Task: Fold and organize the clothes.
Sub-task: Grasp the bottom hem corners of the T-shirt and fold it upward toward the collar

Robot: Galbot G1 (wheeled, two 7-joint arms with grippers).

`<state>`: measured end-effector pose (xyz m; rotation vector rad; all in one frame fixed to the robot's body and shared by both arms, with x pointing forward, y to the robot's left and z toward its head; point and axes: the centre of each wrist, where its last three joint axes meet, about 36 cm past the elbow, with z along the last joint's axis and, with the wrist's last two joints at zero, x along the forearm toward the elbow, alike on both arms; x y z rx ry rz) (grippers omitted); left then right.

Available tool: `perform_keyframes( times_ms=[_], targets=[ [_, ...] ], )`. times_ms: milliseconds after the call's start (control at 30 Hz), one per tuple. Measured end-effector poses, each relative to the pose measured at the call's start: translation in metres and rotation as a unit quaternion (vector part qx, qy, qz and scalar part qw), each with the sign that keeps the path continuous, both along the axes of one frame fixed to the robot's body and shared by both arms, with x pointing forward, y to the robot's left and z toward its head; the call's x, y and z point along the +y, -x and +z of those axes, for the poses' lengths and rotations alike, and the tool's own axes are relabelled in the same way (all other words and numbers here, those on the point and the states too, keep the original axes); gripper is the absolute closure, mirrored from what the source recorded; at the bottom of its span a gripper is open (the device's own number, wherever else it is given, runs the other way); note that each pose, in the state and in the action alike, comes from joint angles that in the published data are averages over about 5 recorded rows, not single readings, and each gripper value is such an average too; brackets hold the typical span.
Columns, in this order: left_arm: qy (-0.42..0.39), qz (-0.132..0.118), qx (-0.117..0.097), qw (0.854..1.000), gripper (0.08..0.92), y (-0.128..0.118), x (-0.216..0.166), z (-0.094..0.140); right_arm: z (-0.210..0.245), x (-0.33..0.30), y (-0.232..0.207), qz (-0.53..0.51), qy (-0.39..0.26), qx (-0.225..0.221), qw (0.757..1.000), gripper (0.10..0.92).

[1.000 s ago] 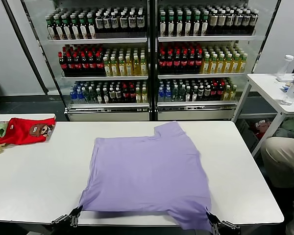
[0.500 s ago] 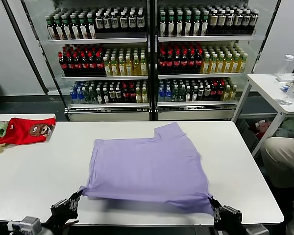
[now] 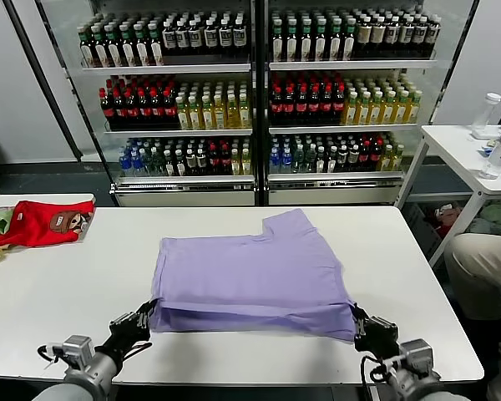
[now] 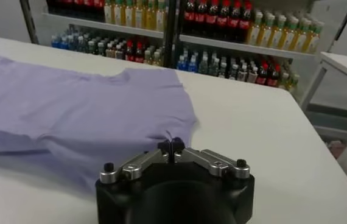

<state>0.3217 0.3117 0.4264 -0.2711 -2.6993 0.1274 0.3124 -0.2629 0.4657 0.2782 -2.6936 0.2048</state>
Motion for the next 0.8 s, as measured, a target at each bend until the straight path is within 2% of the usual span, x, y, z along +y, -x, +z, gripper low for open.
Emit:
perform_keyframes(
  times_ms=[333, 800],
  targets=[
    [0.002, -0.012, 0.002, 1.000, 0.911, -0.027, 0.006, -0.014, -0.014, 0.007, -0.029, 0.000, 0.000, -0.004, 1.000, 0.906],
    [-0.006, -0.015, -0.001, 1.000, 0.911, -0.053, 0.013, -0.019, -0.025, 0.014, -0.053, -0.001, 0.006, -0.005, 1.000, 0.906]
  ],
)
